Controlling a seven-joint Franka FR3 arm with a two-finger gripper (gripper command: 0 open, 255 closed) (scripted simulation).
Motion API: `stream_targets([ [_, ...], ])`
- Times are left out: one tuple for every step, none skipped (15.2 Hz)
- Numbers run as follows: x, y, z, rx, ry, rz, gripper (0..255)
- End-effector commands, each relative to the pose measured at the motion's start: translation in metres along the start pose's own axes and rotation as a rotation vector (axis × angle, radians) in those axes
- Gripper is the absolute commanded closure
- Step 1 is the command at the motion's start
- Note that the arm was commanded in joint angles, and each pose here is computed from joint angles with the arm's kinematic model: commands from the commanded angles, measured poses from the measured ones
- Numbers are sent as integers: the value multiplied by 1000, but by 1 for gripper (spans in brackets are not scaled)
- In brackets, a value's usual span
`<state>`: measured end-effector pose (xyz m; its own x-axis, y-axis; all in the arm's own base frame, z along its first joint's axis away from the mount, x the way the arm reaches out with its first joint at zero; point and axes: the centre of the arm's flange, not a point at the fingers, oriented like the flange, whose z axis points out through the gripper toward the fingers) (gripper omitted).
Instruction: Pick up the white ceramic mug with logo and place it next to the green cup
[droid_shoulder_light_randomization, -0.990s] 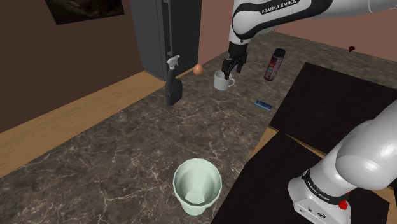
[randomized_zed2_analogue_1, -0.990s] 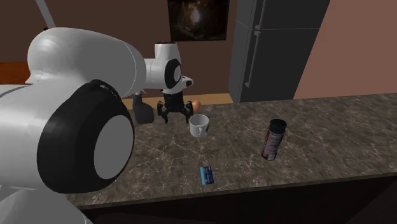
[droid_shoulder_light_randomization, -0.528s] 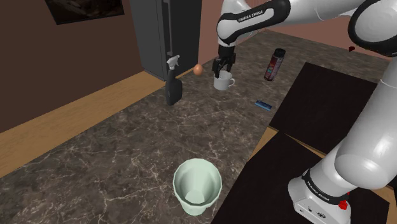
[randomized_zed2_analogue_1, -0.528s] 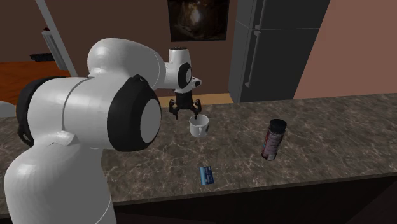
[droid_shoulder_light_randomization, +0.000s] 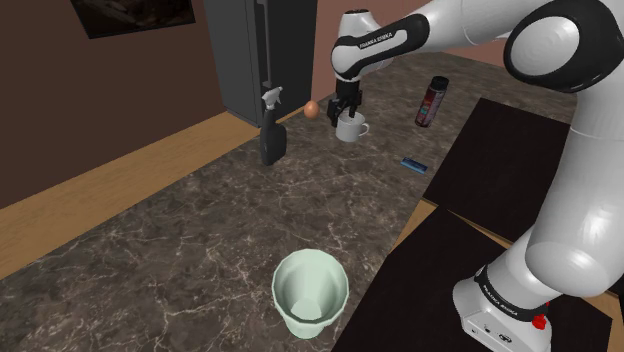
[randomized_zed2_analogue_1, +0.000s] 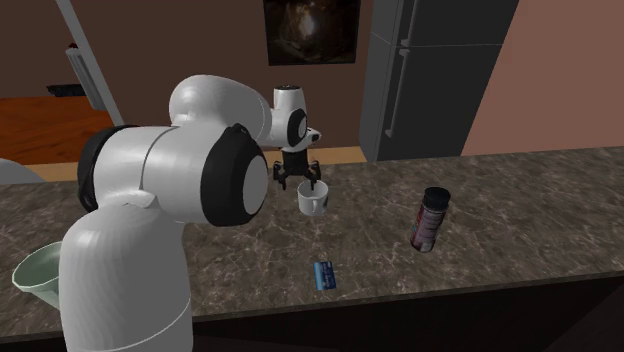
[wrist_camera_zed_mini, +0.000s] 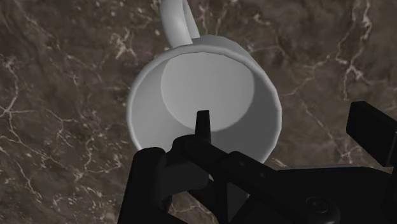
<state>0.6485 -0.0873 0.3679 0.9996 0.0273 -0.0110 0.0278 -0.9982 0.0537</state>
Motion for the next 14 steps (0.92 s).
stream_targets([
  [0,0,10,0,0,0,0],
  [0,0,18,0,0,0,0],
  [0,0,18,0,0,0,0],
  [0,0,18,0,0,0,0],
  [0,0,18,0,0,0,0],
  [0,0,18,0,0,0,0],
  [0,0,18,0,0,0,0],
  [0,0,18,0,0,0,0],
  [0,0,18,0,0,0,0],
  [0,0,18,0,0,0,0],
  [0,0,18,0,0,0,255],
  [0,0,18,0,0,0,255],
  [0,0,18,0,0,0,255],
  [0,0,18,0,0,0,255],
])
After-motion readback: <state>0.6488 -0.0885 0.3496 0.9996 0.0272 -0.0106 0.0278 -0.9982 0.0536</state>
